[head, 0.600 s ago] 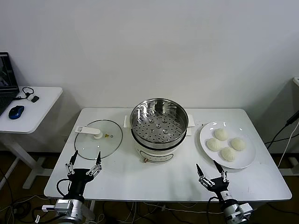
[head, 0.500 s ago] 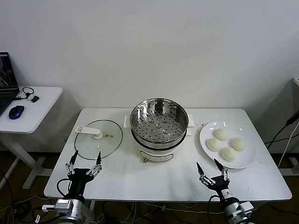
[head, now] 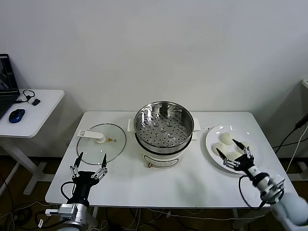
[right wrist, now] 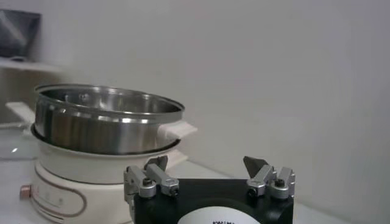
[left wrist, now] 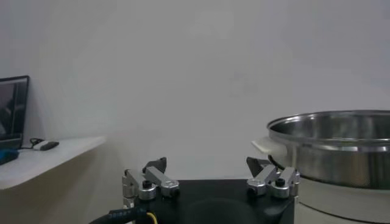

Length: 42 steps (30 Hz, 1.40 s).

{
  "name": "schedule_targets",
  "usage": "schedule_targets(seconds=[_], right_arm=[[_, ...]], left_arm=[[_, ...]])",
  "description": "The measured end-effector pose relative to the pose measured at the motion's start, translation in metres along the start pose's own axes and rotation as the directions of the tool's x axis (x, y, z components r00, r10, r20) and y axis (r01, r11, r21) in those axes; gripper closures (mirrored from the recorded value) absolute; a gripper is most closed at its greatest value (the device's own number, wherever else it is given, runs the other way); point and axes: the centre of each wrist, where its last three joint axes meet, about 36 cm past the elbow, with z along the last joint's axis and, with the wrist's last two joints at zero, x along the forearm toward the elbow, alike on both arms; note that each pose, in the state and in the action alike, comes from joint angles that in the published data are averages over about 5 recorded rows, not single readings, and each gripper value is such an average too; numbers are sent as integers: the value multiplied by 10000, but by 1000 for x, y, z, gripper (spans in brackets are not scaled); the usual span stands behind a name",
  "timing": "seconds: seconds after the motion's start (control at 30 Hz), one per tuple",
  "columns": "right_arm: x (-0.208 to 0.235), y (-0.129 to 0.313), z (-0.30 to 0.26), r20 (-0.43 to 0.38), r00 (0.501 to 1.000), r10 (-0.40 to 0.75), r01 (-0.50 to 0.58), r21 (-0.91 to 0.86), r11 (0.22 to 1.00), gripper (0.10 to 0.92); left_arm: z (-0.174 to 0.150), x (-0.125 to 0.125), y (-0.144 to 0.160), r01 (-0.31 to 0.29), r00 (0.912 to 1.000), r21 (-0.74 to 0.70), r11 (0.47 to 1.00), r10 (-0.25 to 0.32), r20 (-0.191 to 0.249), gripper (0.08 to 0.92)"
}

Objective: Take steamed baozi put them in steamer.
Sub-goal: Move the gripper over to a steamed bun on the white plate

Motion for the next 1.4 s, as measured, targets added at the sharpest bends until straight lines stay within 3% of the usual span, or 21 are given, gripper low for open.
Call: schedule_targets(seconds=[0.23,0.57,0.97,1.4], right_arm=[[-38,-82,-39,-1018,9717,-2131,2267,1501,9623,200],[-86,-165,-65,-3476,8571,-3802,4743,2440,8459,200],[-147,-216,-84,-6204,6687,-4098,6577,2364,7153,200],[-214,-215,-91,-8144,4698,-3407,7873,2121,5789,200]], left_arm=[[-1,-1,-1,-96,9999,63,9999,96,29,177],[-2,-5,-4,-99,9999,206,9997,96,111,177],[-1,-2,-1,17,10000,372,9993,-20,74,177],[0,-2,1,55,10000,477,9988,-57,55,177]])
